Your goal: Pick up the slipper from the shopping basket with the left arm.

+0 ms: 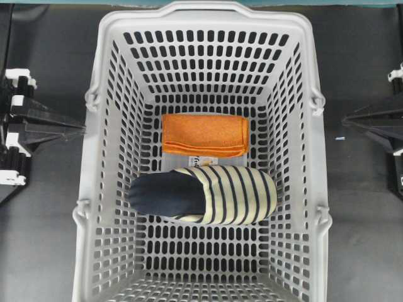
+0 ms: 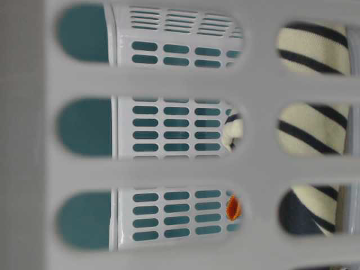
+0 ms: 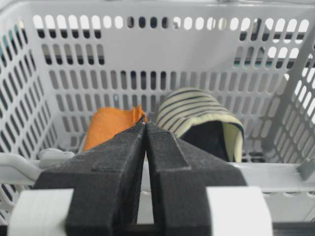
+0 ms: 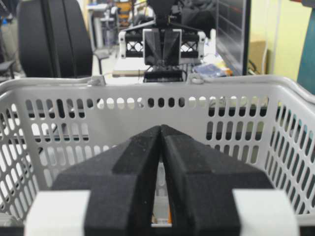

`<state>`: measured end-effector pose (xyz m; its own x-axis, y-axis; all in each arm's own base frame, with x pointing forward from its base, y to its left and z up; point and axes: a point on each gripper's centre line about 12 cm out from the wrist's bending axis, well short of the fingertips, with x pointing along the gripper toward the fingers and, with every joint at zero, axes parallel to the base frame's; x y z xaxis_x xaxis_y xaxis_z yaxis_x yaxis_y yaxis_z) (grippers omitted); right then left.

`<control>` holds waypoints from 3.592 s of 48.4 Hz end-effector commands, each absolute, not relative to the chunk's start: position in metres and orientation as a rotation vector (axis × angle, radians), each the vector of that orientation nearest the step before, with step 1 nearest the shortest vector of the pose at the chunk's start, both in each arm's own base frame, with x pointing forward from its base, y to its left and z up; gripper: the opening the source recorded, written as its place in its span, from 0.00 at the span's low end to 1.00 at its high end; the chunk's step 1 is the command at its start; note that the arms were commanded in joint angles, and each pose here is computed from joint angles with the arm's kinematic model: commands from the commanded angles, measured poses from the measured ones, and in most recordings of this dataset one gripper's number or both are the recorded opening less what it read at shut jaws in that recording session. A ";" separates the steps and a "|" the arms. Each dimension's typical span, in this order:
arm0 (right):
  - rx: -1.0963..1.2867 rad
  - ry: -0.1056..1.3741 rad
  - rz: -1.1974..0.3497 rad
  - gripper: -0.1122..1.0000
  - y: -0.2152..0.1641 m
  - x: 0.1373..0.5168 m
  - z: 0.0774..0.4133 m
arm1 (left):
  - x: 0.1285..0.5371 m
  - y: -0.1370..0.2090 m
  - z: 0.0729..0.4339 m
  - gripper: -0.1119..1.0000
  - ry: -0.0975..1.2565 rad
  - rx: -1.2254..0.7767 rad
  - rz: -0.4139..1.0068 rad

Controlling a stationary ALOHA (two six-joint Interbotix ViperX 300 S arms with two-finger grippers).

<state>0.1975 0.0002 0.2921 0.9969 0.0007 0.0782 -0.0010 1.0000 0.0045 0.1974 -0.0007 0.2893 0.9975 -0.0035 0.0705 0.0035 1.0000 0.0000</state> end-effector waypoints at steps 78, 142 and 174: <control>0.066 -0.002 0.030 0.09 0.006 0.181 0.293 | 0.475 -0.068 0.297 0.92 1.106 0.000 -0.034; 0.066 0.015 0.030 0.10 0.006 0.180 0.286 | 0.463 -0.066 0.225 0.24 1.215 0.013 -0.027; 0.067 0.016 0.028 0.10 0.005 0.179 0.285 | 0.457 -0.070 0.347 0.18 1.186 0.008 -0.026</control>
